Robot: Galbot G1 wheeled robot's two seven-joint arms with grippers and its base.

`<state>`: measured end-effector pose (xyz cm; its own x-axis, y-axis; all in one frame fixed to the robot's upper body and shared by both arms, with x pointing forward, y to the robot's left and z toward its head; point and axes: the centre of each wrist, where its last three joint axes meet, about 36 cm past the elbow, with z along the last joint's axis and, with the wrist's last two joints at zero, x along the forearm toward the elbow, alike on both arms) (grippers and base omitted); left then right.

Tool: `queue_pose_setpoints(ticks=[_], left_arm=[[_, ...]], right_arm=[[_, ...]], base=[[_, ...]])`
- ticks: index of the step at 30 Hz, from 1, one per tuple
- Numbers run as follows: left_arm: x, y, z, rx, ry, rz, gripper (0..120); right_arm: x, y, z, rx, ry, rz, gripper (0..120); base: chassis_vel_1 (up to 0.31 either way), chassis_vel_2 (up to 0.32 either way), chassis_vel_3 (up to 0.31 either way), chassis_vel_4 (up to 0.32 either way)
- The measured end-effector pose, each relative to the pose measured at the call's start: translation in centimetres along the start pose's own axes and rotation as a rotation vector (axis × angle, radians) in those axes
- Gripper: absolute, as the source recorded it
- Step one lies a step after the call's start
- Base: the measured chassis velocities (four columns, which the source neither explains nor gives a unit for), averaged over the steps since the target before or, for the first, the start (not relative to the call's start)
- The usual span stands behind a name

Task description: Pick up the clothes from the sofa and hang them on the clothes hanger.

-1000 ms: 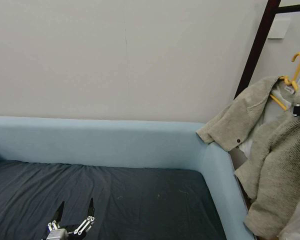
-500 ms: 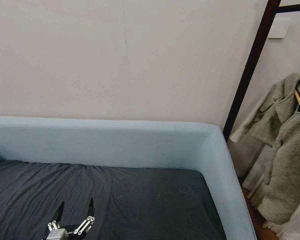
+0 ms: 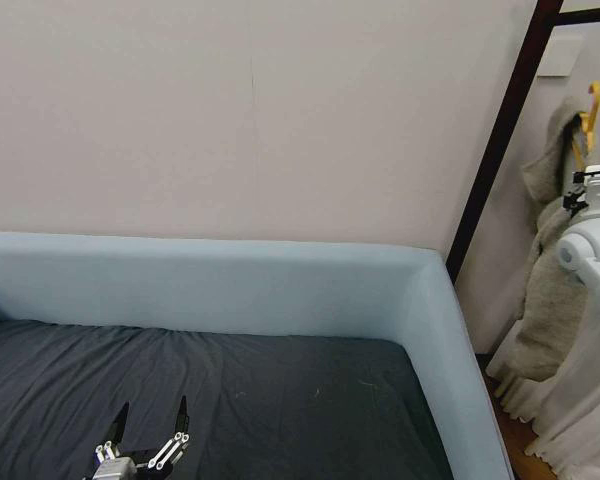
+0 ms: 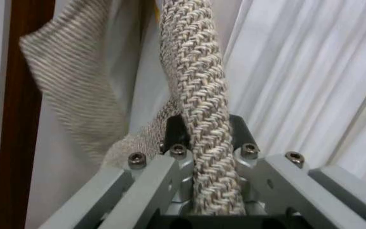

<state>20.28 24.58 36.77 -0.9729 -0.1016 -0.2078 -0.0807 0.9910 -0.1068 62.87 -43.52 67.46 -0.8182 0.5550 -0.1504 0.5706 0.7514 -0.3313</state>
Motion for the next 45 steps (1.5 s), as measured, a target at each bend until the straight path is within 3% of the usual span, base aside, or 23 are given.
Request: queue_pose_setpoints(ticks=[11,18,27,39,45], left_arm=[[0.0,0.0,0.0,0.000,0.000,0.000,100],[0.0,0.0,0.0,0.000,0.000,0.000,100],[0.0,0.0,0.0,0.000,0.000,0.000,100],[0.0,0.0,0.0,0.000,0.000,0.000,100],[0.0,0.0,0.0,0.000,0.000,0.000,100]], right_arm=[[-1.5,0.4,-6.5,-0.003,-0.098,0.017,4],[-0.6,0.1,-8.1,0.038,-0.146,0.013,4],[-0.1,0.1,-12.1,0.034,-0.072,0.018,4],[0.9,2.4,-19.2,-0.115,0.140,-0.012,4],[1.0,3.8,-21.2,-0.170,0.147,-0.015,4]], base=[[0.000,0.000,0.000,0.000],[0.000,0.000,0.000,0.000],[0.000,0.000,0.000,0.000],[0.000,0.000,0.000,0.000],[0.000,0.000,0.000,0.000]])
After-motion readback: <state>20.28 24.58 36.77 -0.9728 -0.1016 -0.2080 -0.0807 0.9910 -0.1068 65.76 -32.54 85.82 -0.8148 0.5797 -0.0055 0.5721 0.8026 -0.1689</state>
